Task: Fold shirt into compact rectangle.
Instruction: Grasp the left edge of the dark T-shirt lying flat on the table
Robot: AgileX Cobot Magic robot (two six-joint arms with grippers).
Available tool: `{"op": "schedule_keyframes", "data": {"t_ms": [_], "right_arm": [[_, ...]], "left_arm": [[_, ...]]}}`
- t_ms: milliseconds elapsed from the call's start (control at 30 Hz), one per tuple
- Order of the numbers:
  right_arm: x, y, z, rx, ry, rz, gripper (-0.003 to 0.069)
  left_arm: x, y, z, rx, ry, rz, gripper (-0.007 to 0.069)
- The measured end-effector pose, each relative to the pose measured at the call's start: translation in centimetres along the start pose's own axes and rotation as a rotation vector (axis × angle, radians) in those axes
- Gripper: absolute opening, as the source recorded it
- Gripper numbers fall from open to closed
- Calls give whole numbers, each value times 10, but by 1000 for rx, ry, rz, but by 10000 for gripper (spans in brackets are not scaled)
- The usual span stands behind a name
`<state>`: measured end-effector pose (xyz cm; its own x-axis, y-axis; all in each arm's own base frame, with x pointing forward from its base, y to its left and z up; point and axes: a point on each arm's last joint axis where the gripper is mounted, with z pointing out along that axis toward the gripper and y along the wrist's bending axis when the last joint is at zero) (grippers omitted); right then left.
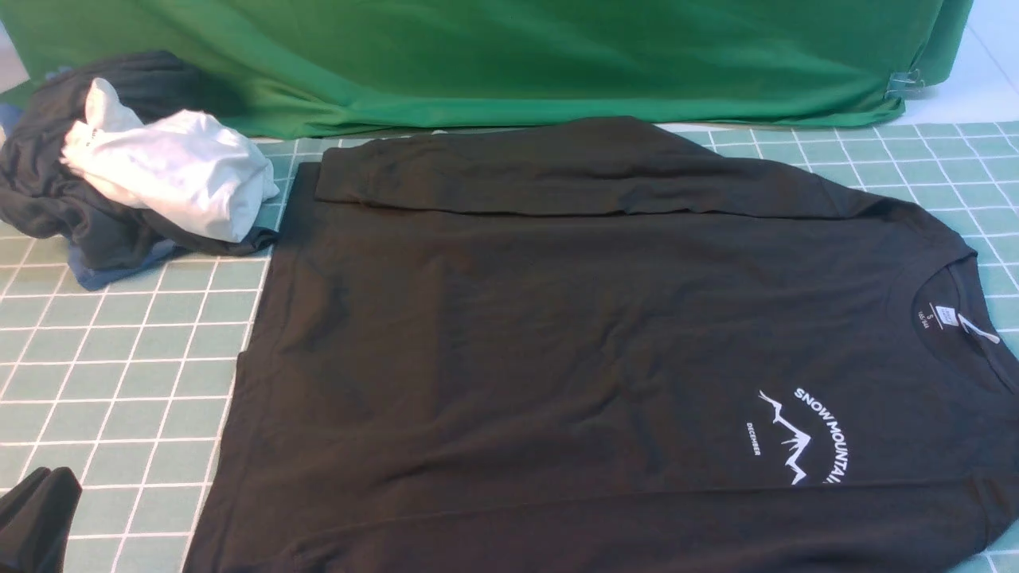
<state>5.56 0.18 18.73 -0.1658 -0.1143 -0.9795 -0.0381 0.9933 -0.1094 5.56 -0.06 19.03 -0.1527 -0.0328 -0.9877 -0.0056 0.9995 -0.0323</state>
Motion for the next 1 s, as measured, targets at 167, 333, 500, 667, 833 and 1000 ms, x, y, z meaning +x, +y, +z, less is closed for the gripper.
{"op": "schedule_keyframes", "data": {"t_ms": [167,333,500,667,833,1000], "right_arm": [[0,0,0,0,0,0,240],[0,0,0,0,0,0,240],[0,0,0,0,0,0,240],[0,0,0,0,0,0,240],[0,0,0,0,0,0,240],[0,0,0,0,0,0,240]], "left_arm": [[0,0,0,0,0,0,15],[0,0,0,0,0,0,15],[0,0,0,0,0,0,15],[0,0,0,0,0,0,15],[-2,0,0,-4,-17,17,15],[-22,1,-3,21,-247,-269,15]]}}
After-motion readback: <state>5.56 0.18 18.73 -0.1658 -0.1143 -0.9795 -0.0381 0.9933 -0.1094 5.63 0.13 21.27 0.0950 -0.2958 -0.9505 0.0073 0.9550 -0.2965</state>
